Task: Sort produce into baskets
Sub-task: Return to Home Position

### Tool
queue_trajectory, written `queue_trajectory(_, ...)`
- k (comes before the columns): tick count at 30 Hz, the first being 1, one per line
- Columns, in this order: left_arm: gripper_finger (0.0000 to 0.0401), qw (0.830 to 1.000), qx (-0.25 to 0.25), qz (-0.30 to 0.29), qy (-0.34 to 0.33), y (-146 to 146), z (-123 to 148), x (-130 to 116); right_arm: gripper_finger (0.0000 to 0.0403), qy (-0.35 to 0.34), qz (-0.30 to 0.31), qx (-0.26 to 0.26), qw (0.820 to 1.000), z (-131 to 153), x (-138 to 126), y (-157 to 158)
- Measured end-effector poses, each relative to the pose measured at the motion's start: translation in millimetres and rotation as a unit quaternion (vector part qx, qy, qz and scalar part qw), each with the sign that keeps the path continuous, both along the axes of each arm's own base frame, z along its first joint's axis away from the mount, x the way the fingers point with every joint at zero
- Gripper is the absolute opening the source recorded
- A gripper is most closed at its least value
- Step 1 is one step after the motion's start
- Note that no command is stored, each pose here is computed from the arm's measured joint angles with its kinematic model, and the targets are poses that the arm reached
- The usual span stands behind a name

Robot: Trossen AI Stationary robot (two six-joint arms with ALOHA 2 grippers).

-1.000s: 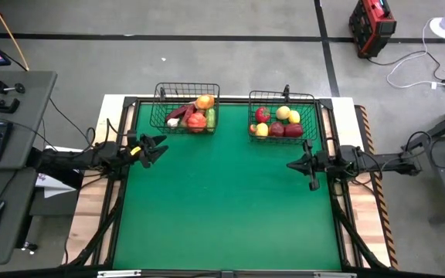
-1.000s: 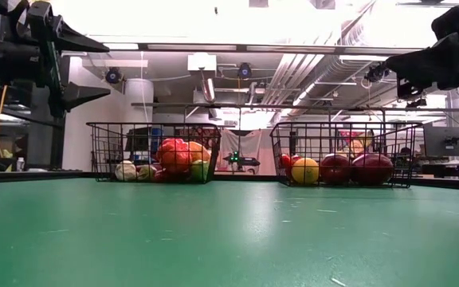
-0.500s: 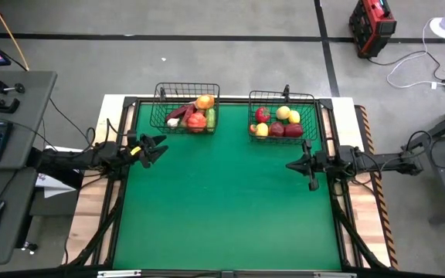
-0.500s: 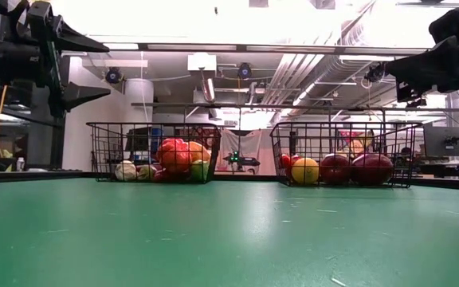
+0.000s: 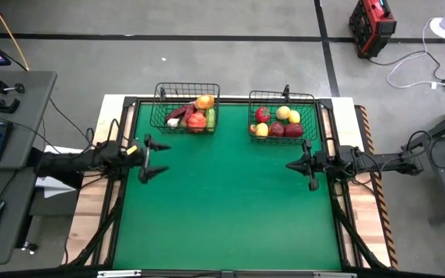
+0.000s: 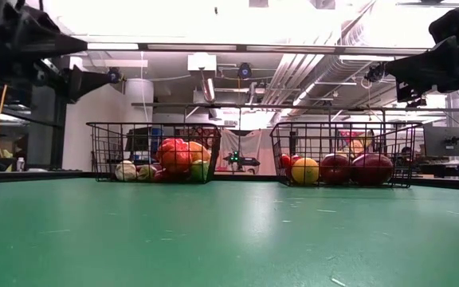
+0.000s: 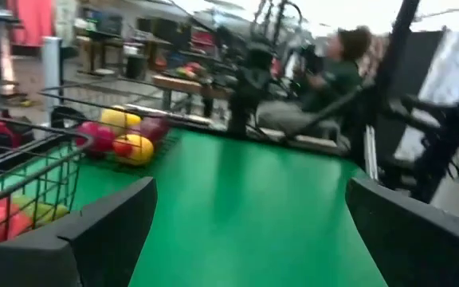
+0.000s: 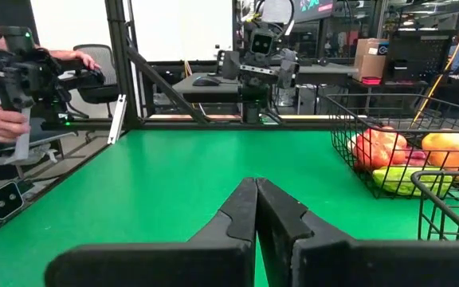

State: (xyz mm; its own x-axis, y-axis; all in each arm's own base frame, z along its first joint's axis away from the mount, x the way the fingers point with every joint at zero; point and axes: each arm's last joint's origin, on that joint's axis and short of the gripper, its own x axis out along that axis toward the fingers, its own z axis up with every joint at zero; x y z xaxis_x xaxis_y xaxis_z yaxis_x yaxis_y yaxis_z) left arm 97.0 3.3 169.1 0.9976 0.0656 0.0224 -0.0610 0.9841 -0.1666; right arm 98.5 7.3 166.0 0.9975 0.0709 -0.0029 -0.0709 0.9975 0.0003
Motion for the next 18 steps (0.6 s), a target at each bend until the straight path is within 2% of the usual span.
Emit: queue_trajectory(18,0.0397,1.000,-0.011,-0.003,0.004,1.6,-0.9,0.3,0.0000,0.000,0.000,0.000,1.000,0.0,0.0,0.0)
